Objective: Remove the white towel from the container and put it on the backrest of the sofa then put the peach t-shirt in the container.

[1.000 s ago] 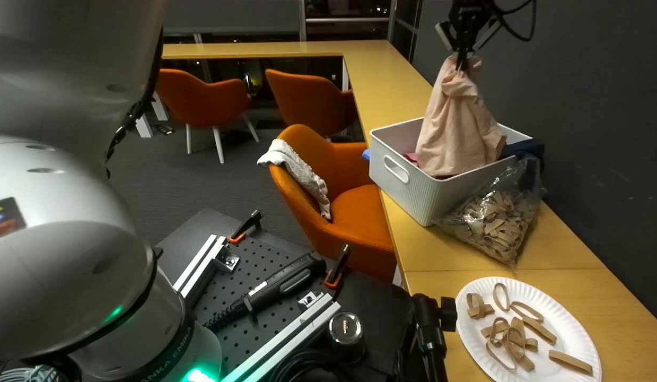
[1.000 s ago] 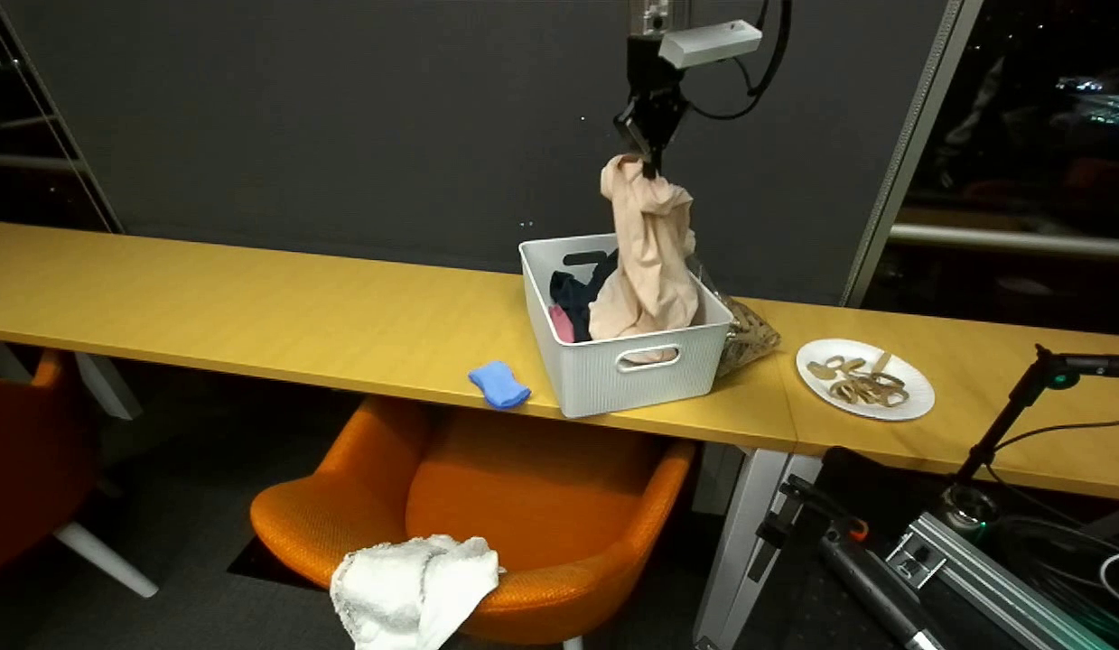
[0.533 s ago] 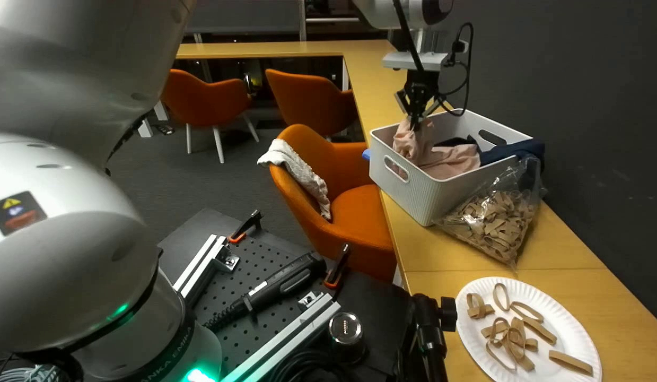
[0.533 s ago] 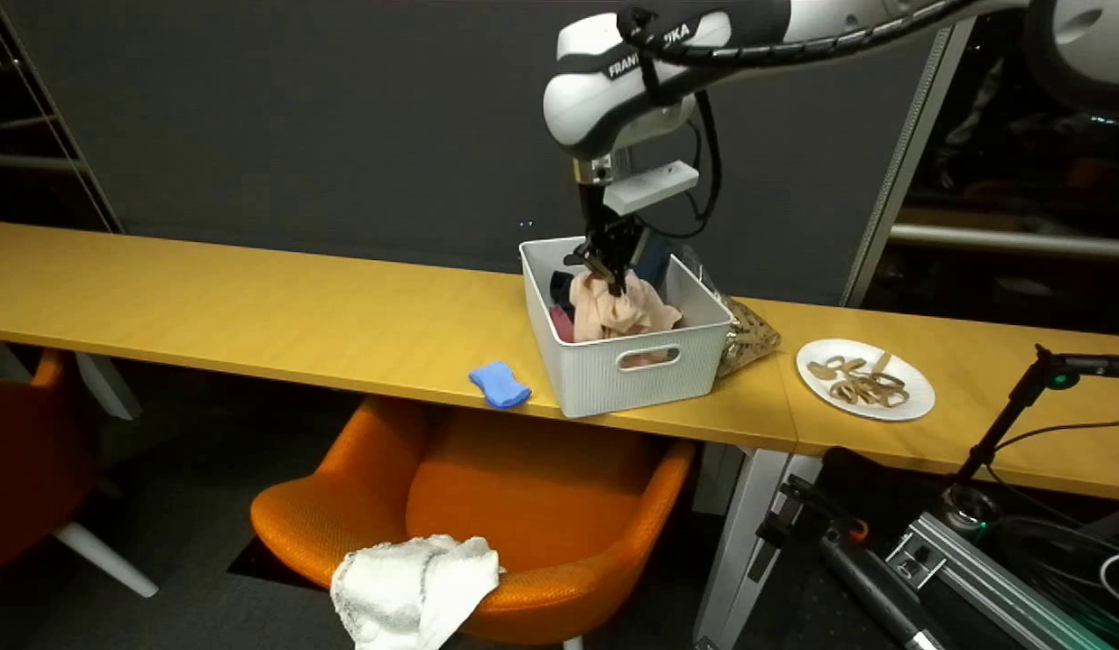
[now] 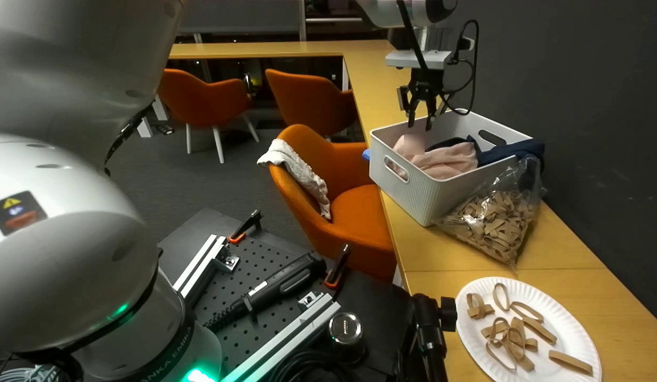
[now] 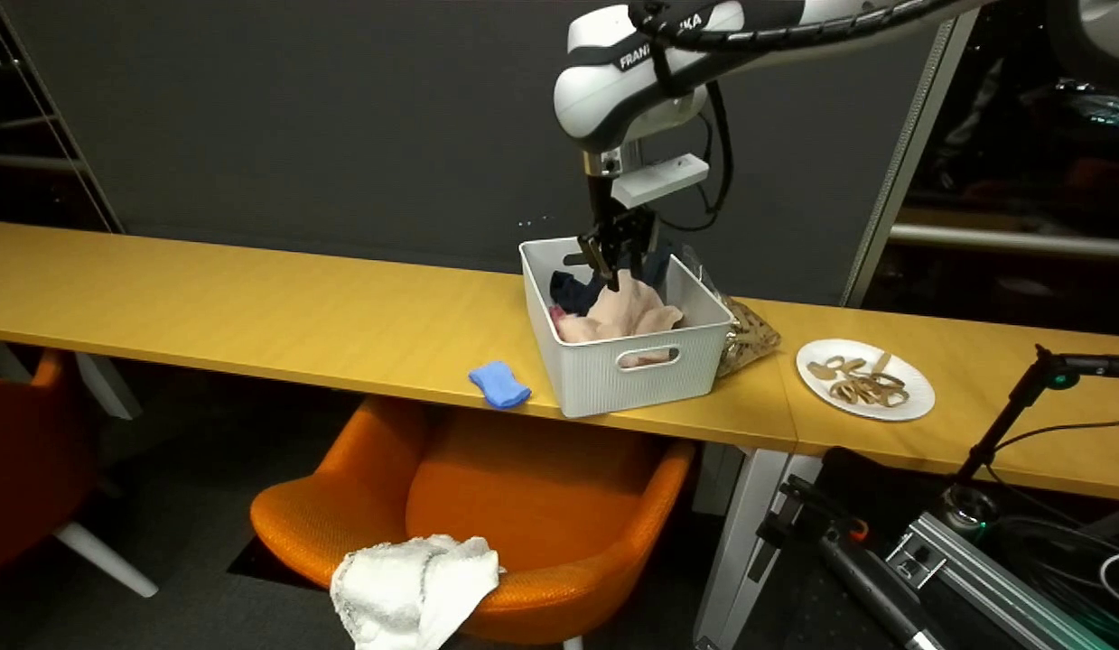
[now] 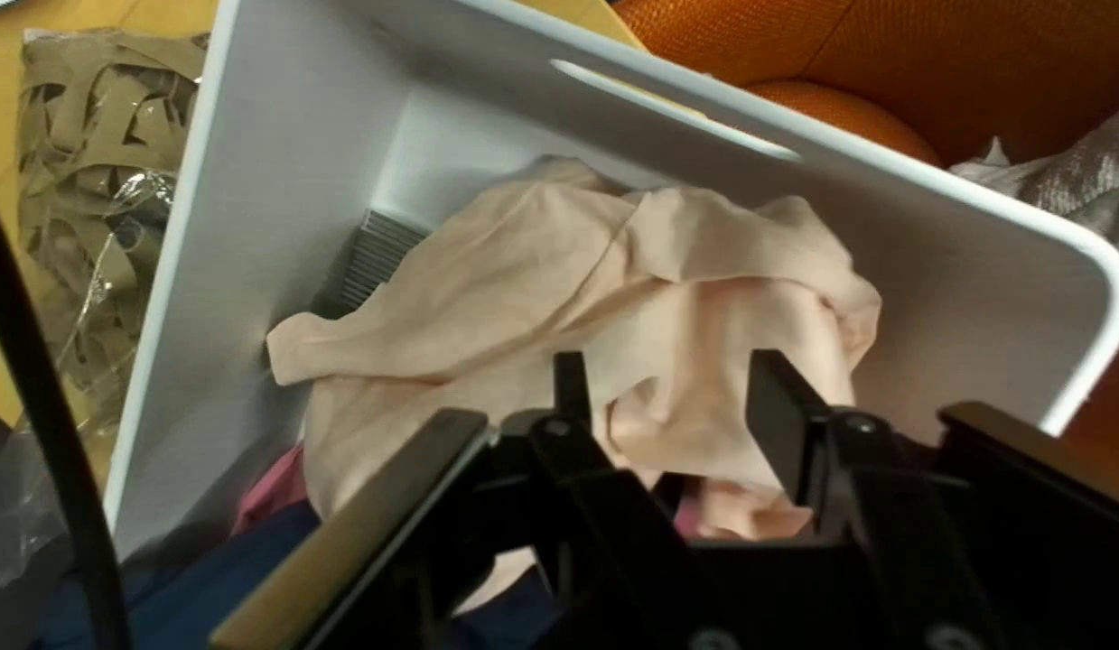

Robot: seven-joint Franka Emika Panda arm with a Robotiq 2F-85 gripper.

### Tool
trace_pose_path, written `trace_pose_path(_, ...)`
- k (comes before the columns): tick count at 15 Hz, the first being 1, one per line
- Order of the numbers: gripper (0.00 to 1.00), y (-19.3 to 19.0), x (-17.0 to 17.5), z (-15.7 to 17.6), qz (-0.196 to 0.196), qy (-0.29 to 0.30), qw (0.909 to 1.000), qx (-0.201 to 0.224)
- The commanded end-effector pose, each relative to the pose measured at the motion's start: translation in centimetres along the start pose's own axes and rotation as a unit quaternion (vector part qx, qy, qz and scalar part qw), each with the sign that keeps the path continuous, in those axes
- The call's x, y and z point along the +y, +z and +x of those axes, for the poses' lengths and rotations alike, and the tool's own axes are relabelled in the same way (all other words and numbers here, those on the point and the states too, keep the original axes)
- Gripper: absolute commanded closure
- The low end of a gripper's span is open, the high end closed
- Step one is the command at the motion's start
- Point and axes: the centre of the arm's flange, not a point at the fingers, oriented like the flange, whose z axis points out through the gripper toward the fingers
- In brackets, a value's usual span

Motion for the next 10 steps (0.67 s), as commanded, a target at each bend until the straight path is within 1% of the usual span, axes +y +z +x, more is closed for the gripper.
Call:
trace_pose_path(1, 0.19, -6.6, 0.8, -3.7, -0.002, 0.013, 0.9999, 0.010)
trace_pose_path(2, 0.12, -7.9, 0.9, -4.5, -0.004, 0.009, 0.9999, 0.001)
trace_pose_path(3, 0.03, -9.0, 1.1, -5.3, -0.012, 0.012, 0.9998, -0.007)
trace_pose_path(4, 0.01, -9.8, 1.1, -5.9, -0.011, 0.009, 0.9997, -0.018)
trace_pose_path(7, 0.00, -11.0, 1.1, -8.0, -0.015, 0.017, 0.9983, -0.055)
trace_pose_path(10, 0.00, -11.0, 1.1, -9.3, -0.015, 0.025, 0.9972, -0.068)
